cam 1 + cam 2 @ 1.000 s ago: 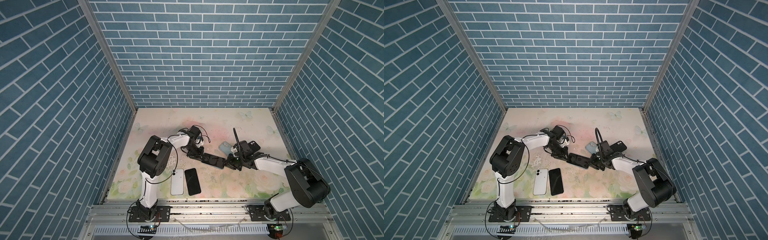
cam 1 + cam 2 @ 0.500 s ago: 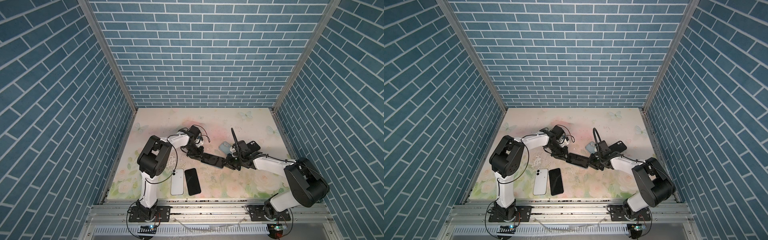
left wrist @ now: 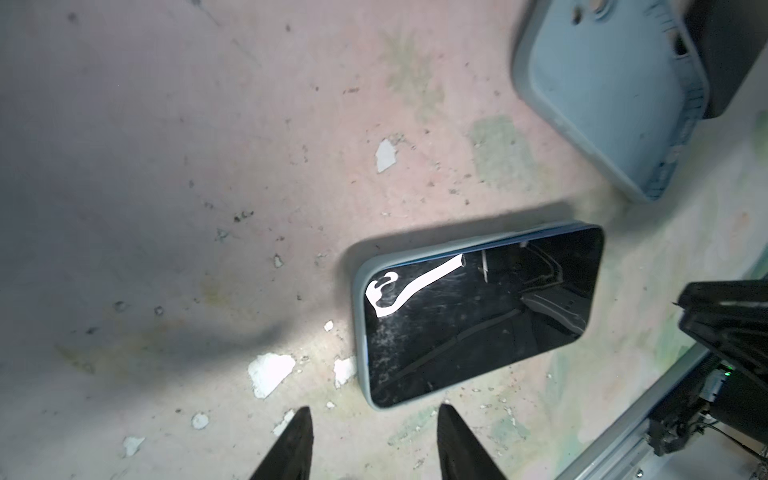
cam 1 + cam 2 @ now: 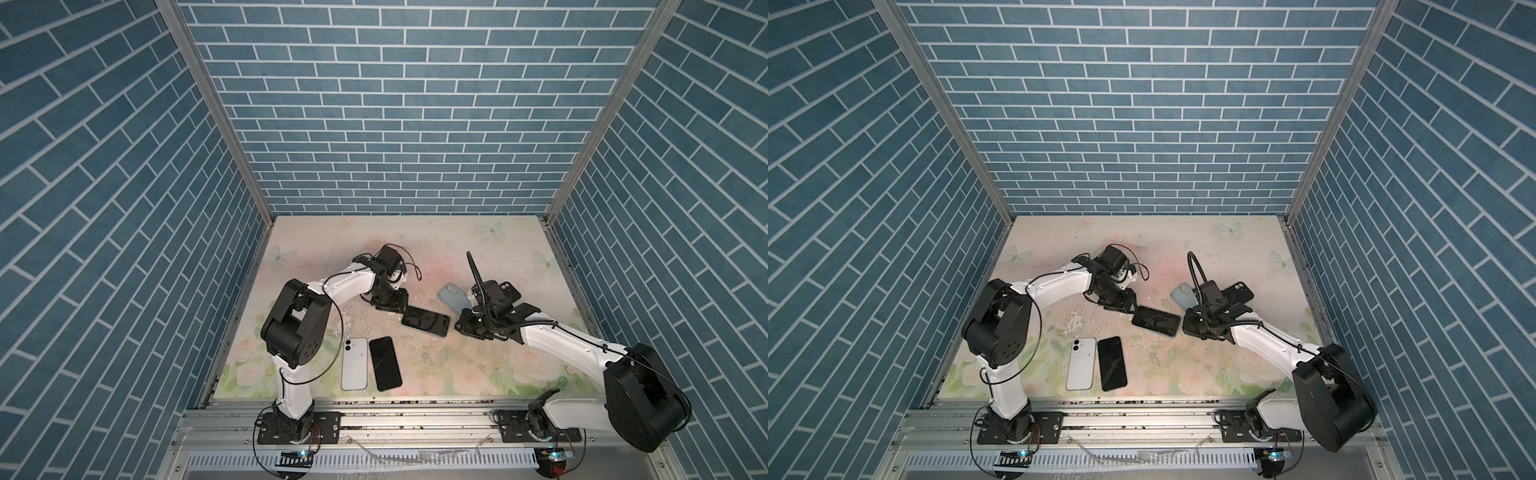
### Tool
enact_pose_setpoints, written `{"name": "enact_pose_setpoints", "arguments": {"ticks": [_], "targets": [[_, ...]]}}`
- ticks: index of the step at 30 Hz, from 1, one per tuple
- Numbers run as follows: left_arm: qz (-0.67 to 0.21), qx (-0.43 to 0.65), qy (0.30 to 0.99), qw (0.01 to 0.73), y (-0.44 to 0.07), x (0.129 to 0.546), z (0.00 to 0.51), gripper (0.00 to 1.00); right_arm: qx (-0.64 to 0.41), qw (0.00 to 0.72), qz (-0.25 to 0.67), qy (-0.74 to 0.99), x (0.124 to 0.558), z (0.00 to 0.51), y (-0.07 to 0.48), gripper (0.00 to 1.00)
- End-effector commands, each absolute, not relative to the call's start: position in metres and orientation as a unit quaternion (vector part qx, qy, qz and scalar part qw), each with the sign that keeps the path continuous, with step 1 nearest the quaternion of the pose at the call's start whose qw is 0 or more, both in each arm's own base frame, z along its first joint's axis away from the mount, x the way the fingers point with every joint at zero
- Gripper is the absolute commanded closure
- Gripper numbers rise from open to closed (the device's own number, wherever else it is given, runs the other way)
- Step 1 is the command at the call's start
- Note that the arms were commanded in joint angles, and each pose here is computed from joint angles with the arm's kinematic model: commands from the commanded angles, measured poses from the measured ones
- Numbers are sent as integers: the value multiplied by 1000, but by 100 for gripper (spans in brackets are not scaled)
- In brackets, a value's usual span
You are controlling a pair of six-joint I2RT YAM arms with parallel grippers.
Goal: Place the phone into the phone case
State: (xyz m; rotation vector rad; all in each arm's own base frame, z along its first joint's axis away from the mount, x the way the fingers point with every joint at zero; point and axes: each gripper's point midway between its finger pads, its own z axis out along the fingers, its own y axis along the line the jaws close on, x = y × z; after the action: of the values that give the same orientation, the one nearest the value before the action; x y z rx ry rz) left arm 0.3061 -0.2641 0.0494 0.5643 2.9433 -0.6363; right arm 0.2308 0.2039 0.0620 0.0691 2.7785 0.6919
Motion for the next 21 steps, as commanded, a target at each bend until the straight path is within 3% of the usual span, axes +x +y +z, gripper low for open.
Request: {"name": "enact_pose_setpoints", "arguments": {"ticks": [1, 7, 21], "targets": [[-180, 190, 965, 23, -258, 305, 40, 48, 22, 128, 263, 956, 228, 55, 216, 79], [-167, 202, 965, -3, -264, 295, 22, 54, 33, 100, 280, 954, 229, 39, 232, 81], [-174, 202, 964, -29, -268, 290, 11, 77, 42, 84, 280, 955, 224, 25, 233, 82]]}}
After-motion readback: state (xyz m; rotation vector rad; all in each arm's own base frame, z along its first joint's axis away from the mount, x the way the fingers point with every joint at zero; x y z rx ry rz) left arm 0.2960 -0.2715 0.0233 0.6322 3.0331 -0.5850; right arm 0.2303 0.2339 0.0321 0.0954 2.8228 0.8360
